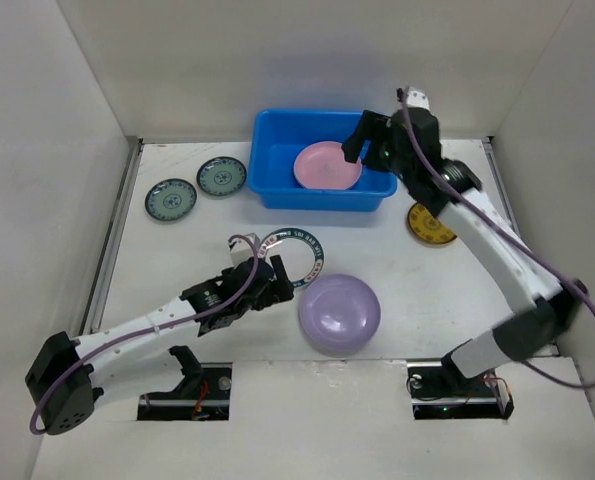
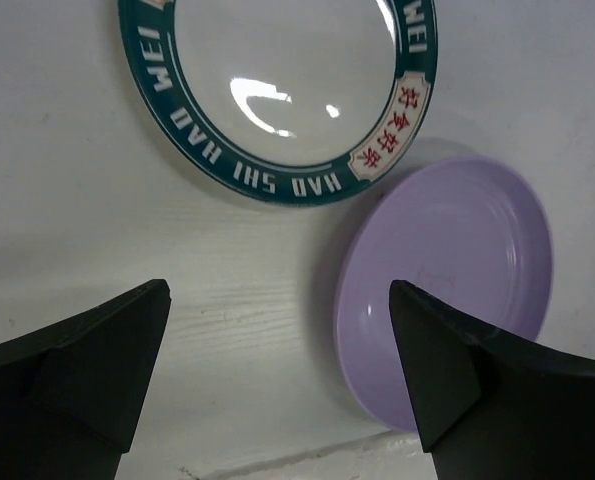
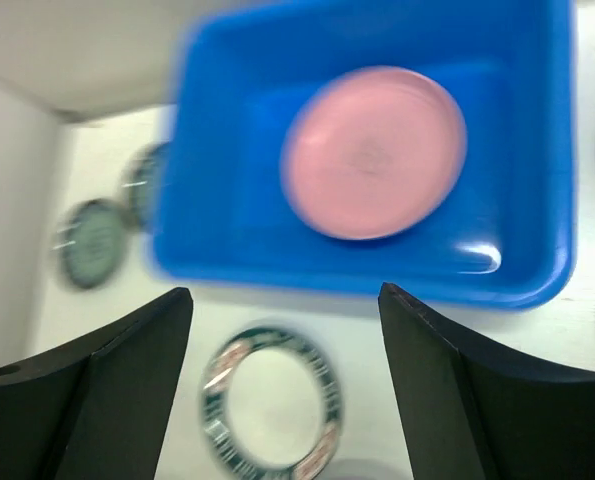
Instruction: Place the plates into the plastic bin on the countertop
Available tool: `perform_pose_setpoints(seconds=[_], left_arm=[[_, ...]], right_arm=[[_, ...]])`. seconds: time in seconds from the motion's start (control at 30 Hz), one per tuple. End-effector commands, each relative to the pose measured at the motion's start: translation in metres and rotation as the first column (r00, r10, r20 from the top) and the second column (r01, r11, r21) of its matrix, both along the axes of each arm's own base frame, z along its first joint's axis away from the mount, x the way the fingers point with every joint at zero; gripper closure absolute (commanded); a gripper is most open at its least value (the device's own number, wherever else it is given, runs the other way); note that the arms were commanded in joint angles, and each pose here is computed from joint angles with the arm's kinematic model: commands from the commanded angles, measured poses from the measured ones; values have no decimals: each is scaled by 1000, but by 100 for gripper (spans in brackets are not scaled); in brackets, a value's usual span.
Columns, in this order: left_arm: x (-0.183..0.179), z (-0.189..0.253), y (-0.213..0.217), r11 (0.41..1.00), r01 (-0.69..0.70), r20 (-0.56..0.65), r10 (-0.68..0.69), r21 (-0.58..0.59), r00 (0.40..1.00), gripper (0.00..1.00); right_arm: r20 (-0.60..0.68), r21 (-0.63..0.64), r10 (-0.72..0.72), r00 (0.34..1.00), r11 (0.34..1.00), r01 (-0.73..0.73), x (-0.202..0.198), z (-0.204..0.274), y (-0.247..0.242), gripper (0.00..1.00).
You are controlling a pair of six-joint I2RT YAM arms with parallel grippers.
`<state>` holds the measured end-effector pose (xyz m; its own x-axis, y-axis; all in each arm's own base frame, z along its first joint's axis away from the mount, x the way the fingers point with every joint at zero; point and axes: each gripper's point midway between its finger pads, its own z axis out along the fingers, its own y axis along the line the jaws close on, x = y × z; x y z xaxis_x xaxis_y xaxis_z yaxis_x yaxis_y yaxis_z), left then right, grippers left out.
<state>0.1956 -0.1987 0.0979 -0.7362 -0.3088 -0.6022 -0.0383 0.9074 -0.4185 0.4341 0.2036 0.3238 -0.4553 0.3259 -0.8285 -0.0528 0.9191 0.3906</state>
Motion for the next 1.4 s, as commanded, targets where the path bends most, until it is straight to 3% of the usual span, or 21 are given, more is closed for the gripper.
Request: perform_pose_setpoints(seconds=[0.0, 0.13, 0.3, 0.6, 0.7, 0.87, 0.93, 1.0, 1.23, 1.37], left_arm=[[-13, -6, -21, 996, 68, -10, -68, -66, 998, 11], [-27, -21, -35, 991, 104, -24, -107, -85, 994, 17], [-37, -34, -54, 984, 127, -29, -131, -126, 991, 22], [-43, -62, -72, 980, 190, -55, -193, -50, 980, 31], [-42, -73, -70, 982, 190, -73, -190, -10, 979, 43], [-41, -77, -66, 983, 184, -71, -182, 15, 981, 83], [-42, -68, -65, 983, 184, -56, -183, 6, 982, 94], [-44, -57, -63, 982, 187, -40, -187, 1, 982, 97], [-41, 53, -30, 989, 146, 109, -142, -31, 984, 99], [-7, 129, 12, 999, 30, 231, -33, 17, 972, 97]], right_arm=[[92, -12, -37, 995, 999, 39, -47, 19, -14, 19], [66, 3, -37, 997, 999, 37, -110, -13, -20, 19], [20, 53, -33, 999, 998, 32, -157, -42, -30, 19], [-12, 124, -37, 999, 992, 38, -191, -59, -41, 20], [-21, 132, -48, 999, 990, 51, -195, -64, -44, 20], [-39, 160, -58, 998, 985, 64, -199, -71, -45, 20], [-45, 163, -63, 997, 984, 70, -200, -76, -47, 20], [-49, 165, -65, 997, 984, 72, -202, -79, -49, 20], [-47, 174, -81, 996, 981, 88, -204, -83, -65, 19], [-53, 152, -155, 987, 975, 161, -197, -88, -89, 19]])
